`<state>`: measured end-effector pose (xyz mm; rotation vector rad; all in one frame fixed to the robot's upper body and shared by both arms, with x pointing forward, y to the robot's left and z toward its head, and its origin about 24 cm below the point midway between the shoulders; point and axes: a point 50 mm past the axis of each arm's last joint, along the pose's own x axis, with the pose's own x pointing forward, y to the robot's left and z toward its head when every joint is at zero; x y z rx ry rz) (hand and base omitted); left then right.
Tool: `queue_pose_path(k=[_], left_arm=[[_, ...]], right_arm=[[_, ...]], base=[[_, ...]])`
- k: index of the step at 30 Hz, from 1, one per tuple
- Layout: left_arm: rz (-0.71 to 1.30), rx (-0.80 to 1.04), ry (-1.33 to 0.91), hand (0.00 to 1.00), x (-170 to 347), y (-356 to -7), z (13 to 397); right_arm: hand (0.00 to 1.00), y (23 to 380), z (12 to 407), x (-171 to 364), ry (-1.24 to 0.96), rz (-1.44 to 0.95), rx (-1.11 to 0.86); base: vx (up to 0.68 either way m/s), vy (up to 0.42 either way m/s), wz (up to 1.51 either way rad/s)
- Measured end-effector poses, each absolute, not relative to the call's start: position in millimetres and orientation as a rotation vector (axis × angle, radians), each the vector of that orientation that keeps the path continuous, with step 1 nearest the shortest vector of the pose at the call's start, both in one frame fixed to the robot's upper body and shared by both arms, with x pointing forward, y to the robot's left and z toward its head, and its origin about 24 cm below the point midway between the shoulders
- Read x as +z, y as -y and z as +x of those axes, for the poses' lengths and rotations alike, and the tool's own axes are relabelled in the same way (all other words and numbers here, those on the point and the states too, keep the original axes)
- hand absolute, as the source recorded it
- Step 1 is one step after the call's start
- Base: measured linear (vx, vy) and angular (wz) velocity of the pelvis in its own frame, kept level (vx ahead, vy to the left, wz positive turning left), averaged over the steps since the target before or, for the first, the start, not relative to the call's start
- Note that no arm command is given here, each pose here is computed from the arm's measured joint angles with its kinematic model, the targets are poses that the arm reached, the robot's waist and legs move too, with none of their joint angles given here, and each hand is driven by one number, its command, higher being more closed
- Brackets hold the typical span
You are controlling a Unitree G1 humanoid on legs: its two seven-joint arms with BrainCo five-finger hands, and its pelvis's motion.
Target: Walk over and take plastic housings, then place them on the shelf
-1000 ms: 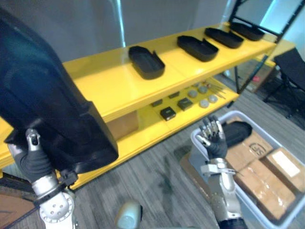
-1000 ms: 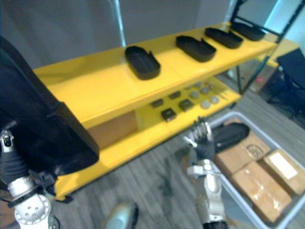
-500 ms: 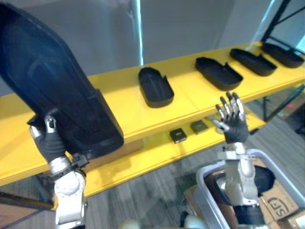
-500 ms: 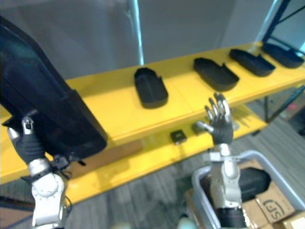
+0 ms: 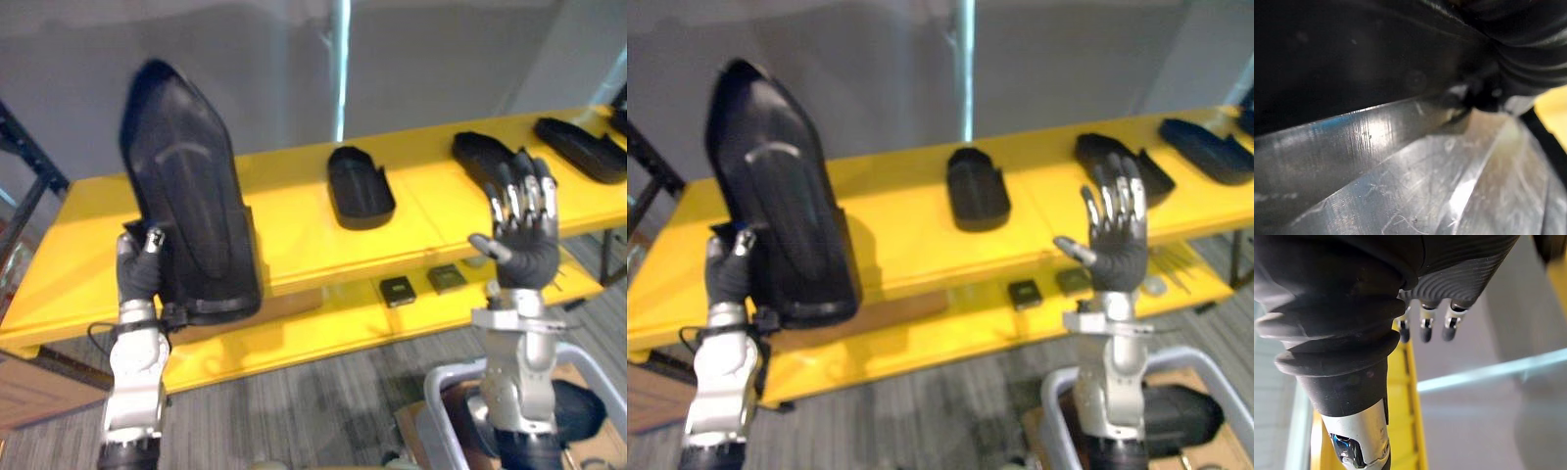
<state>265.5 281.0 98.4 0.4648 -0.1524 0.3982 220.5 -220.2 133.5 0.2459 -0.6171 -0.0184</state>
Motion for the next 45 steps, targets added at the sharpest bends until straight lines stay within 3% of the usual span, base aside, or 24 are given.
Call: queue_pose_path(k=[4, 7, 12, 26, 45], left_arm=[[0.480, 0.445, 0.035, 1.00, 96, -314, 289], [0.500, 0.507, -0.012, 1.00, 110, -337, 306], [0.491, 0.573, -0.122, 1.00, 135, -362, 328], [0.425, 0.663, -0.476, 1.00, 133, -375, 335], [0.428, 0.758, -0.435, 1.00, 170, -362, 352]], right_arm=[[0.00, 230, 209, 114, 0.508, 0.297, -0.022], [0.00, 223, 204, 100, 0.425, 0.339, 0.091], [0.00, 179, 198, 72, 0.216, 0.408, 0.357], [0.00, 161, 192, 58, 0.100, 0.421, 0.384], [0.00, 158, 199, 81, 0.172, 0.442, 0.384]], base=[[-0.04, 0.014, -0.51], [-0.03, 0.013, -0.46], [-0.01, 0.003, -0.26], [-0.03, -0.002, -0.04], [-0.03, 0.002, -0.01]])
